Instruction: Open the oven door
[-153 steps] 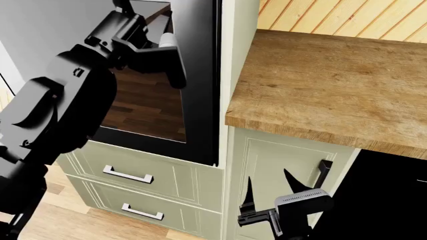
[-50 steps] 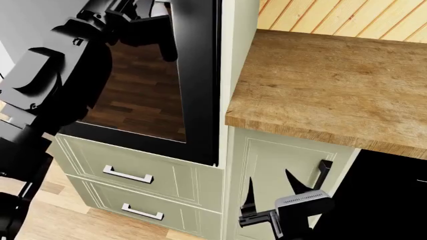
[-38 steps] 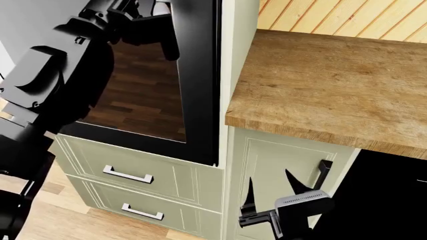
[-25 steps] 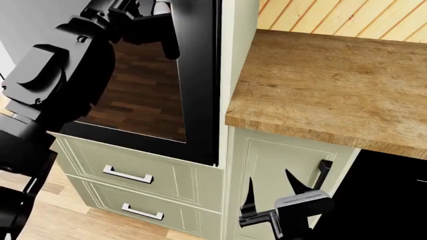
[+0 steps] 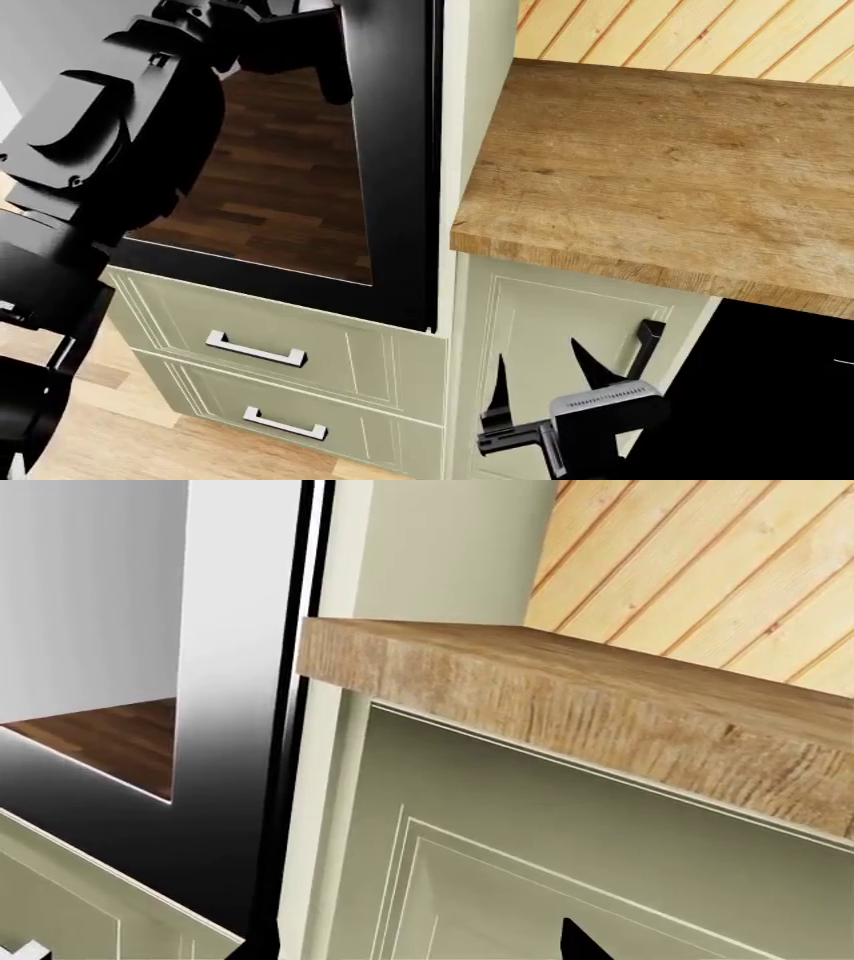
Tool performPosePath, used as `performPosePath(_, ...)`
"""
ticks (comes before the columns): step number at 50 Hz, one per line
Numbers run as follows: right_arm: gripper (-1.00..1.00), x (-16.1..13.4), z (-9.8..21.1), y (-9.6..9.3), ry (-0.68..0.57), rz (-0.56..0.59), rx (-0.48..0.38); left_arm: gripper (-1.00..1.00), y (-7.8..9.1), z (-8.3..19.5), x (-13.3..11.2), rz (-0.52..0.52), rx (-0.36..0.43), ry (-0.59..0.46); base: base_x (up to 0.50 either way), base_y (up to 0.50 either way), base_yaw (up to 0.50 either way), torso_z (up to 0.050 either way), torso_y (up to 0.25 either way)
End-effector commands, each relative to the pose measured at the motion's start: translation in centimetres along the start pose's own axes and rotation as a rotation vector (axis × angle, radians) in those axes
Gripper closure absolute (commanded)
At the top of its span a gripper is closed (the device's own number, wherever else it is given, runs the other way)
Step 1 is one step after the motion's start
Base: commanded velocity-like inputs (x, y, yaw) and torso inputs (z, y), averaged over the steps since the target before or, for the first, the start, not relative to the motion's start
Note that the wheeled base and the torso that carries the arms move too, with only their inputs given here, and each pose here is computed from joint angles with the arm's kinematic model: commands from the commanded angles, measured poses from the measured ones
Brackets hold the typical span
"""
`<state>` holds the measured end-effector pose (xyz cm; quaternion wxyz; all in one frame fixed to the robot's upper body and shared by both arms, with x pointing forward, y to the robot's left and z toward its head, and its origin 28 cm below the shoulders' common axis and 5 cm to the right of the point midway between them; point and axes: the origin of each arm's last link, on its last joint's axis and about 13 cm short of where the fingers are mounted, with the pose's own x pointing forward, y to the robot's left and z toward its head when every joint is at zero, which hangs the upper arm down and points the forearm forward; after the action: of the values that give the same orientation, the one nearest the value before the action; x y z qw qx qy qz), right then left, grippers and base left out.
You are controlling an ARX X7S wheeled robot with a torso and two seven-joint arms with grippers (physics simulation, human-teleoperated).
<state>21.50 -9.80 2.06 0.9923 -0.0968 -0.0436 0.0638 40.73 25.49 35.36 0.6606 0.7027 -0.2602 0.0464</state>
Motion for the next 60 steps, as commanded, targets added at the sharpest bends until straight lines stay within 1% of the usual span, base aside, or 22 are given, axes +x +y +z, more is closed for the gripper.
performPosePath(1,-1.00,0.0,0.0,0.0,-0.001,0.002,-0.001,-1.00,0.6,0.2,0.4,0.022,-0.001,-0.003,0.00,0.00,0.00,0.000,0.000)
performPosePath(14,-1.00,0.0,-0.2,0.0,-0.001,0.001,-0.001,-1.00,0.6,0.5,0.6,0.015,-0.006,-0.016,0.00,0.00,0.00,0.000,0.000)
performPosePath(19,-1.00,0.0,-0.1,0.0,-0.001,0.000,-0.001,-1.00,0.4,0.2,0.8,0.009,-0.003,-0.005,0.00,0.00,0.00,0.000,0.000)
performPosePath(25,-1.00,0.1,-0.1,0.0,0.000,0.001,0.001,-1.00,0.7,0.2,1.0,0.015,-0.004,0.000,0.00,0.00,0.00,0.000,0.000)
performPosePath(40,-1.00,-0.1,0.0,0.0,-0.001,0.001,-0.001,-1.00,0.7,0.4,1.4,0.021,-0.010,-0.004,0.00,0.00,0.00,0.000,0.001)
performPosePath(55,-1.00,0.0,-0.1,0.0,-0.003,-0.001,-0.006,-1.00,0.6,0.5,1.8,0.016,-0.013,0.002,0.00,0.00,0.00,0.000,0.000)
performPosePath(60,-1.00,0.0,0.0,0.0,-0.004,-0.001,-0.008,-1.00,0.3,0.6,1.9,0.010,-0.015,0.005,0.00,0.00,0.00,0.000,0.002)
